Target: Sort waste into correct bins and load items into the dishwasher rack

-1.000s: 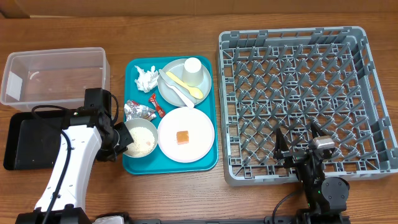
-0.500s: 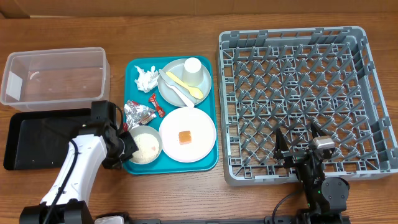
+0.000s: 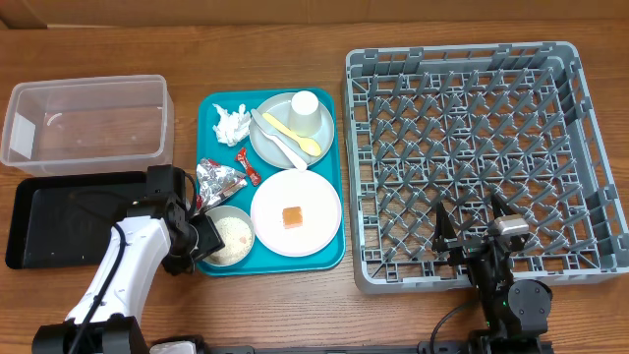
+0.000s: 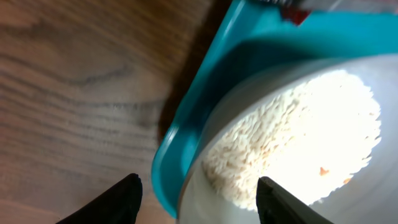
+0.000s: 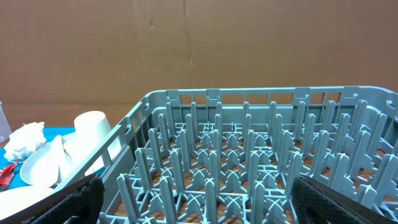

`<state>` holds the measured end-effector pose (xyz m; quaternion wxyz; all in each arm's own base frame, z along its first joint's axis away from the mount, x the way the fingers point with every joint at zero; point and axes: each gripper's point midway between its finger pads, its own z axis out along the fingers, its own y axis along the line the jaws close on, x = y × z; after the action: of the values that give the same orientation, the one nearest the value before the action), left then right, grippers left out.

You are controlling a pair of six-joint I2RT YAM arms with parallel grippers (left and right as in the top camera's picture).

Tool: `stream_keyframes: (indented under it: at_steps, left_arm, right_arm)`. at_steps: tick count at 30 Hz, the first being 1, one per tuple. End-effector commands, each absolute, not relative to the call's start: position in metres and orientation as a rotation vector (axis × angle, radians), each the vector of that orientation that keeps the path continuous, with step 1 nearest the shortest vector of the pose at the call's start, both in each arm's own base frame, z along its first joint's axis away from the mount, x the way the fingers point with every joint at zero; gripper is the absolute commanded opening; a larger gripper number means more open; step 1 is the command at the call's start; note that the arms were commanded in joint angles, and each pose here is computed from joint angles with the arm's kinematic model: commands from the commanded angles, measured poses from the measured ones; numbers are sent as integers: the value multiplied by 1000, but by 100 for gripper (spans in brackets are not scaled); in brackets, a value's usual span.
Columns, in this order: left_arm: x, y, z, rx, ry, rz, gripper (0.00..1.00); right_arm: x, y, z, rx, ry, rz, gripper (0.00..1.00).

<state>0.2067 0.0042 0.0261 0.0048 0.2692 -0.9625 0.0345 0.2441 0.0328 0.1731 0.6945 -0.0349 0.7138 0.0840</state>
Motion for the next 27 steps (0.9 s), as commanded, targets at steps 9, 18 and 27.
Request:
stream_keyframes:
  at_steps: [9, 18, 27]
  left_arm:
    - [241, 12, 130, 837, -3117, 93, 62]
    - [211, 42, 196, 1300, -3148, 37, 63]
    - [168, 87, 230, 1849, -3066, 44, 100]
  right_arm:
    - [244, 30, 172, -70, 1587, 174, 100]
    - [244, 30, 172, -70, 1588, 174, 100]
    - [226, 81, 206, -261, 1447, 484, 100]
